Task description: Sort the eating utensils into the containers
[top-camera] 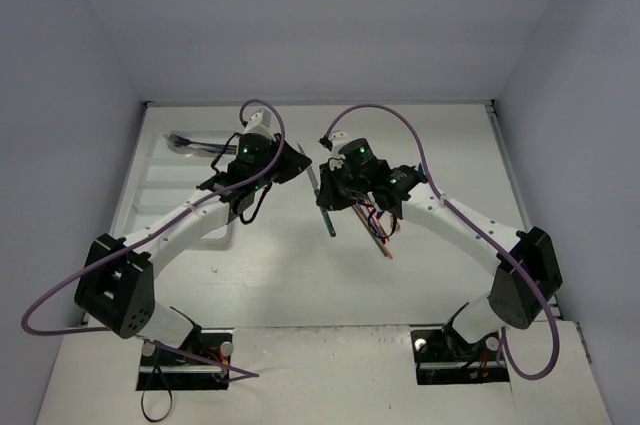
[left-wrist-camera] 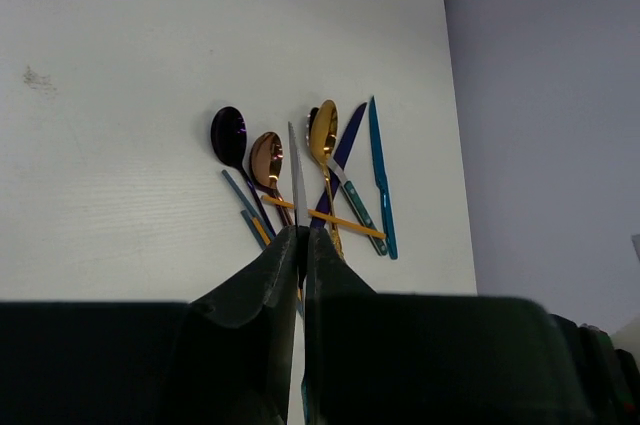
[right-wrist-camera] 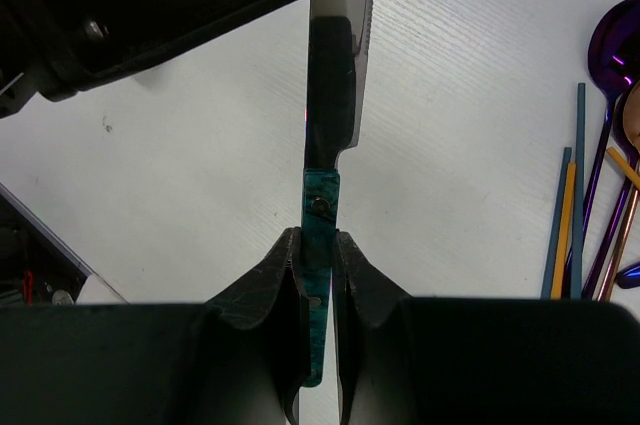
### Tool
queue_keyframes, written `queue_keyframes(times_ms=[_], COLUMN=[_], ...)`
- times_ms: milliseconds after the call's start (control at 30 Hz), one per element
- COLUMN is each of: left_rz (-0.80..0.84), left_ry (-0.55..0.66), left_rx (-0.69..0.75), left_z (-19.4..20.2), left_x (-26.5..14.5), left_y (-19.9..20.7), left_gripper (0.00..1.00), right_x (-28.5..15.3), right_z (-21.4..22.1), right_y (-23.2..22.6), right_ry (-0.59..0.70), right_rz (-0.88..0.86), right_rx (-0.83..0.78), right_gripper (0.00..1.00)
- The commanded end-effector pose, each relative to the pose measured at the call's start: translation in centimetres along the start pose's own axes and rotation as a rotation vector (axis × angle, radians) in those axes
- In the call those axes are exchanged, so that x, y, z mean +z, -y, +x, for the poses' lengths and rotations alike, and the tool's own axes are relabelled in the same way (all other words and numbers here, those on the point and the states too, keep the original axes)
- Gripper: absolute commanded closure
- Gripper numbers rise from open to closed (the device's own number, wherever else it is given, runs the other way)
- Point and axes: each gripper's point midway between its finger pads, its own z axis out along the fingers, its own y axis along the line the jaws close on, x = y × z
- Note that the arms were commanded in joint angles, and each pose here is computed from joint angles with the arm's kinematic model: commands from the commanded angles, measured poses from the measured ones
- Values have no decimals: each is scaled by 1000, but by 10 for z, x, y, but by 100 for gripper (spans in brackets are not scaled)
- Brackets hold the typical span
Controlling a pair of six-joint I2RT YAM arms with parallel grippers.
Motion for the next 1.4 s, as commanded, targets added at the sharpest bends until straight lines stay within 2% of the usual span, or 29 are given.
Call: queue_keyframes(times_ms=[0,67,100,200,267,400,533,667,800,1100,1267,1367], left_rz=[121,119,112,79,52,-13,-111,-267,-339,-431,-448,-451], left_ry=[109,122,133,183,222,342,491,694,821,855,826,800], left_rx=[7,-4,-12,-49,-77,-140,-191,-279,-315,-369,-377,-388], left_z=[-40,-45,-49,-69,-86,-133,-185,-234,-267,-284,-274,-265], left_x=[-4,-4,-4,-9,-14,-34,-64,-104,-127,-112,-98,-91], left_y=[40,36,31,7,-12,-61,-119,-192,-234,-302,-321,-329], left_gripper=[100,100,100,100,100,100,100,100,100,100,91,80], right_x=[-5,-4,-4,-6,-9,-15,-23,-33,-41,-46,-46,-45], right_z=[-22,-21,-21,-23,-25,-23,-20,-18,-10,6,12,14], right_y=[-17,-15,-14,-8,-3,10,28,52,77,105,112,114], right_ry=[70,68,70,82,94,104,112,124,123,94,77,73], right_rz=[-53,-47,-40,-11,10,36,69,101,135,209,222,227], right_rx=[-23,-21,-21,-16,-6,18,45,89,131,155,161,165], right_gripper=[100,98,91,62,51,42,41,40,40,40,40,40])
